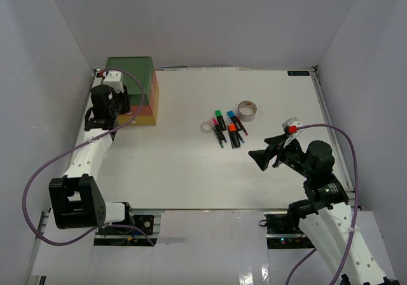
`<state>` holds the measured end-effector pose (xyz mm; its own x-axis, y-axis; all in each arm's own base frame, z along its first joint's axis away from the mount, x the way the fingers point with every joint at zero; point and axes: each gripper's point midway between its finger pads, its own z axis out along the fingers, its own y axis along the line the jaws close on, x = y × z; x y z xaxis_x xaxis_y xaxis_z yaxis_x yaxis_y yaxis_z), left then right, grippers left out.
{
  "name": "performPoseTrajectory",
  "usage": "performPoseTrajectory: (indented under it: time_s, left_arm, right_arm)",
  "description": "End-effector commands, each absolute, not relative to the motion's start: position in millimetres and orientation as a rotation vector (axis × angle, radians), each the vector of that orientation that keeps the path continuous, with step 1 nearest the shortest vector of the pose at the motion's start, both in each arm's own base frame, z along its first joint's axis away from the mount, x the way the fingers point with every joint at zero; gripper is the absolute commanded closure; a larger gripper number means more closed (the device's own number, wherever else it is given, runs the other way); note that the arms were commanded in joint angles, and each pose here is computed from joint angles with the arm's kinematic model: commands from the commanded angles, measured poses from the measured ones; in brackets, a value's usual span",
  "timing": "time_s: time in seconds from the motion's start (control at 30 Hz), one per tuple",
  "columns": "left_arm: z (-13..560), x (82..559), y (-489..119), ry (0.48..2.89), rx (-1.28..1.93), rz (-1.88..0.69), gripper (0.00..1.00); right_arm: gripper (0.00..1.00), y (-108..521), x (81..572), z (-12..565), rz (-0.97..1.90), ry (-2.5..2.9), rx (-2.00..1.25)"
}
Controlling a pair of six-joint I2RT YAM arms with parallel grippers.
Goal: Sort the stationery into containers
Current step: Open the drawer in the storage box.
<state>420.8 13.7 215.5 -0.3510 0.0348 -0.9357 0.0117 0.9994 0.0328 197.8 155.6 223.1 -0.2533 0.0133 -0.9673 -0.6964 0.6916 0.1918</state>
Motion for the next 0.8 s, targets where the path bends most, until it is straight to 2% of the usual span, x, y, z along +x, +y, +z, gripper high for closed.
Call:
performPoseTrajectory:
  time_s: [0.0, 0.5, 0.77]
  left_arm:
    - [229.8, 428.2, 17.2, 1.895, 0.037, 0.038, 0.54]
    - [234.1, 432.9, 17.2, 1.881, 0.032, 0.035, 0.56]
    - [235.3, 431.5, 17.2, 1.881, 0.033, 0.036, 0.65]
  right_arm:
    - [0.1, 158.9, 196.5, 233.5, 0.749, 1.651, -0.578]
    - [0.1, 160.1, 195.7, 233.1, 0.754, 1.639, -0.586]
    - [0.1, 160.8, 194.7, 233.4, 0.761, 1.633, -0.589]
